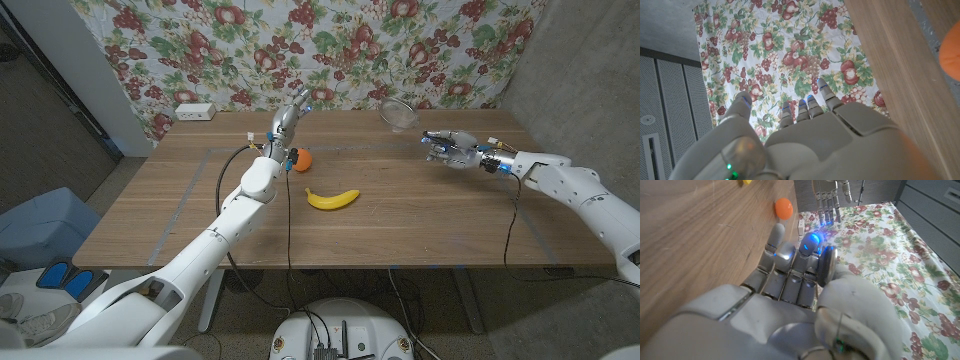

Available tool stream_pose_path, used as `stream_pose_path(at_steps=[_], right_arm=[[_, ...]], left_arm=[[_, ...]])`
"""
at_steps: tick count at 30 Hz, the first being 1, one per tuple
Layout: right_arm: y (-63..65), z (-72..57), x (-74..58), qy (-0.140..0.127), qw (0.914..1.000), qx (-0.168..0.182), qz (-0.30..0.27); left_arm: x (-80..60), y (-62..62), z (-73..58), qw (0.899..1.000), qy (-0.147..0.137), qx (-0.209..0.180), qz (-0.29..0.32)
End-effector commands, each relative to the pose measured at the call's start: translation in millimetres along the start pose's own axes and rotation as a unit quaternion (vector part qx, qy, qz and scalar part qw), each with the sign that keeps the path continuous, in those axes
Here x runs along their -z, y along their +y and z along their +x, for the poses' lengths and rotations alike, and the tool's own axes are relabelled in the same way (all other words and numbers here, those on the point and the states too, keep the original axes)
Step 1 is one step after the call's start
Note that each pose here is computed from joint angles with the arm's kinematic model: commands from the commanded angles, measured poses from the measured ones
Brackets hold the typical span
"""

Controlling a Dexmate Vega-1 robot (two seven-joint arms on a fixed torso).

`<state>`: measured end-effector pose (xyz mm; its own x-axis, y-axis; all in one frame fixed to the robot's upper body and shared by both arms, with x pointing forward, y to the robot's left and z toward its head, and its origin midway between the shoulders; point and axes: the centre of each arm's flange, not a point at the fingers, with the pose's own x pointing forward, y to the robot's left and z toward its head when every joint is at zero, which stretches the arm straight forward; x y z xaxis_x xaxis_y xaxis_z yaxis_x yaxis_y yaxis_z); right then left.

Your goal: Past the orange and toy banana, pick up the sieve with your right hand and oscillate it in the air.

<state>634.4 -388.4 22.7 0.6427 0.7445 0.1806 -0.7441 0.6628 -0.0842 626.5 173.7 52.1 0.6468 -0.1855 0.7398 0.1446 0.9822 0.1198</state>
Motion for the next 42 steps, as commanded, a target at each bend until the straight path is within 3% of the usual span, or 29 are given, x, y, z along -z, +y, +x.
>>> stream_pose_path(at_steps=[1,4,10,28,32,42], right_arm=[[-2.7,-3.8,4.1,0.097,0.9935,0.057,-0.017],[-3.9,-5.3,5.6,0.117,0.9908,0.066,-0.017],[-3.8,-6.2,6.9,0.131,0.989,0.066,-0.019],[2.1,-6.3,2.4,0.122,0.9904,0.059,-0.029],[2.8,-7.1,2.2,0.11,0.9922,0.052,-0.026],[2.5,-6.3,3.9,0.04,0.9991,0.012,-0.01]], left_arm=[[0.1,-1.3,0.9,1.0,0.004,0.001,0.002],[-0.2,-1.7,0.9,1.0,0.005,0.001,0.003],[-0.3,-2.2,0.4,1.0,0.007,0.002,0.004],[-3.1,-2.8,-4.0,1.0,0.004,0.001,0.004],[-4.0,-3.2,-5.5,1.0,0.004,0.0,0.004],[-5.6,-2.6,-10.6,1.0,0.004,-0.003,0.004]])
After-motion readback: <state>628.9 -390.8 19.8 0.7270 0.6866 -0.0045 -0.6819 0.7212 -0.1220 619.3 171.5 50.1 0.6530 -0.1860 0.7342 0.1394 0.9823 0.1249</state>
